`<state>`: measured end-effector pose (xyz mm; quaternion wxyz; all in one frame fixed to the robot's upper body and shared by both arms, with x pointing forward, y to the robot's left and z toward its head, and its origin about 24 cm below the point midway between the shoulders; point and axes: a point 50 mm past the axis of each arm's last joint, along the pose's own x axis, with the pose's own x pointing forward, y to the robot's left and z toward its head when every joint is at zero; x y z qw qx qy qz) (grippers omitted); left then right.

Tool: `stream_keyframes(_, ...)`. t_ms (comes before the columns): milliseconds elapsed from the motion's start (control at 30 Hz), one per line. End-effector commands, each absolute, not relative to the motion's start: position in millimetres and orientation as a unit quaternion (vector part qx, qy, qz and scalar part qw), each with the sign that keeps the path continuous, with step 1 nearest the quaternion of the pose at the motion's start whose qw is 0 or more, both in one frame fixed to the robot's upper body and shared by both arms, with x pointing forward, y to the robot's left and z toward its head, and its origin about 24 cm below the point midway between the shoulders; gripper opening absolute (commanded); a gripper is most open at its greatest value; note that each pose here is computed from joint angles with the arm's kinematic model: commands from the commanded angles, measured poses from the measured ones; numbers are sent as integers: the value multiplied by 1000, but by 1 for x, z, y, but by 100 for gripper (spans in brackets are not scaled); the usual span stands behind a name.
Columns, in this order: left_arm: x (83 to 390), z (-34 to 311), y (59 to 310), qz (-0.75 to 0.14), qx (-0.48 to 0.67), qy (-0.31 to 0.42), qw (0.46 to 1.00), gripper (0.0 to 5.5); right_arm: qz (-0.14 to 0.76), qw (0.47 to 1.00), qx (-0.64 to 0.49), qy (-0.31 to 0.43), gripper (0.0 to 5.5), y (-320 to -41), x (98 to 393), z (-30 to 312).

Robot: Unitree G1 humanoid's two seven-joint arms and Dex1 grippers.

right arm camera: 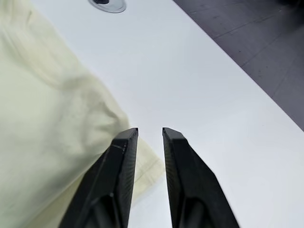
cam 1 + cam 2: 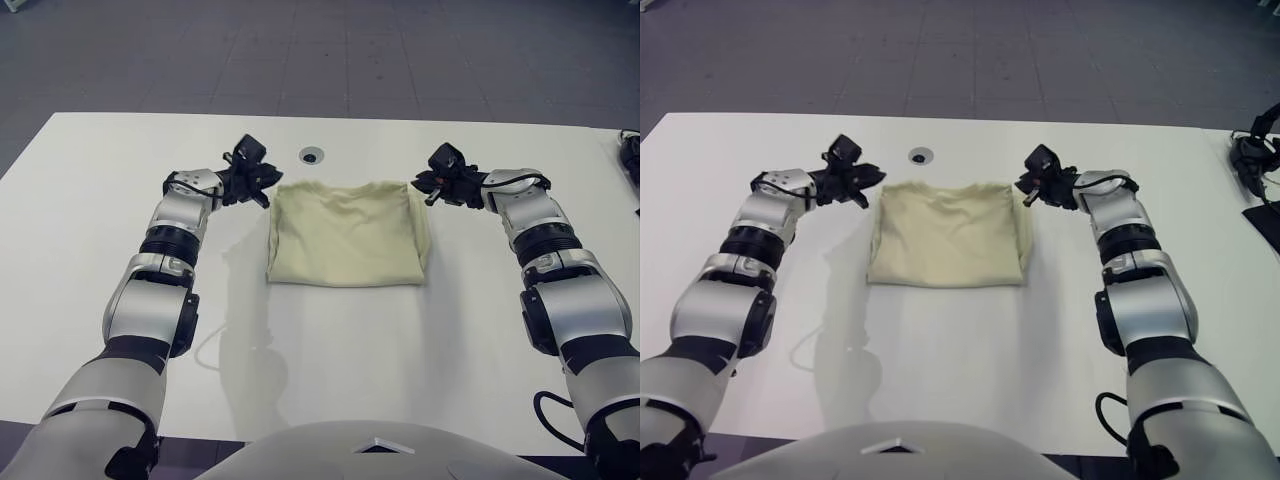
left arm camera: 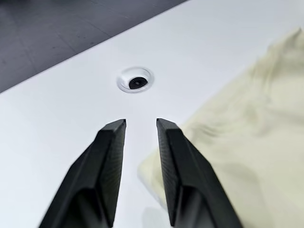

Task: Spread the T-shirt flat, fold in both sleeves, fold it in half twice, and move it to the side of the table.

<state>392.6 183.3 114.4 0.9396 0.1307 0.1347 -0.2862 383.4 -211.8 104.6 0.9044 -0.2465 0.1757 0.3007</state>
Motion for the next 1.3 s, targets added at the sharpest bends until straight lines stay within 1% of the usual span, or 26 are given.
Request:
stream_keyframes(33, 390, 133, 194, -265, 195, 102, 939, 195, 311, 899, -291, 99, 170, -195, 382, 116)
stream_keyframes(100, 372, 131, 194, -286, 331, 85, 895, 235, 340, 866, -362, 61, 208, -185, 375, 119)
stream_keyframes(167, 353, 128, 187, -308, 408, 71, 856, 266, 356, 829, -430, 35, 238, -177, 370, 119)
stream_keyframes(267, 325, 121, 168, -358, 450, 62, 815, 319, 361, 777, -515, 24, 289, -175, 371, 113)
stream_keyframes(333, 313, 116, 154, -382, 463, 57, 798, 359, 361, 742, -564, 34, 328, -180, 371, 106)
stream_keyframes(433, 302, 106, 138, -410, 462, 65, 784, 408, 362, 724, -586, 43, 374, -186, 368, 95)
stream_keyframes(500, 294, 99, 136, -423, 476, 77, 767, 444, 369, 712, -596, 47, 409, -187, 365, 86)
stream_keyframes(533, 289, 97, 138, -428, 475, 87, 764, 459, 373, 707, -599, 48, 423, -188, 363, 83)
stream_keyframes(667, 270, 82, 148, -457, 515, 128, 714, 535, 406, 680, -609, 49, 494, -189, 354, 72)
stream_keyframes(733, 275, 79, 151, -448, 521, 135, 714, 540, 437, 658, -612, 41, 530, -186, 347, 71)
stream_keyframes(767, 279, 79, 151, -445, 526, 135, 713, 540, 452, 645, -615, 40, 538, -187, 343, 72)
stream_keyframes(833, 292, 81, 153, -446, 540, 132, 701, 540, 487, 610, -623, 53, 538, -193, 332, 73)
stream_keyframes(900, 311, 88, 154, -459, 565, 121, 674, 540, 543, 554, -626, 78, 538, -200, 307, 75)
stream_keyframes(933, 319, 91, 153, -466, 572, 114, 665, 540, 565, 534, -623, 86, 538, -199, 296, 76)
stream_keyframes(1000, 335, 97, 144, -486, 576, 92, 651, 540, 616, 502, -600, 91, 538, -188, 267, 82)
stream_keyframes(1067, 349, 102, 131, -500, 587, 61, 633, 540, 664, 483, -565, 78, 538, -167, 240, 88)
stream_keyframes(1100, 358, 106, 124, -493, 597, 40, 632, 540, 681, 488, -542, 59, 538, -151, 230, 92)
stream_keyframes(1133, 365, 110, 118, -480, 608, 20, 633, 540, 691, 508, -513, 39, 538, -137, 223, 98)
stream_keyframes(1200, 377, 121, 113, -449, 620, -12, 643, 540, 687, 557, -466, 7, 538, -117, 222, 112)
stream_keyframes(1300, 387, 142, 121, -412, 609, -49, 676, 540, 646, 628, -434, -16, 538, -110, 238, 133)
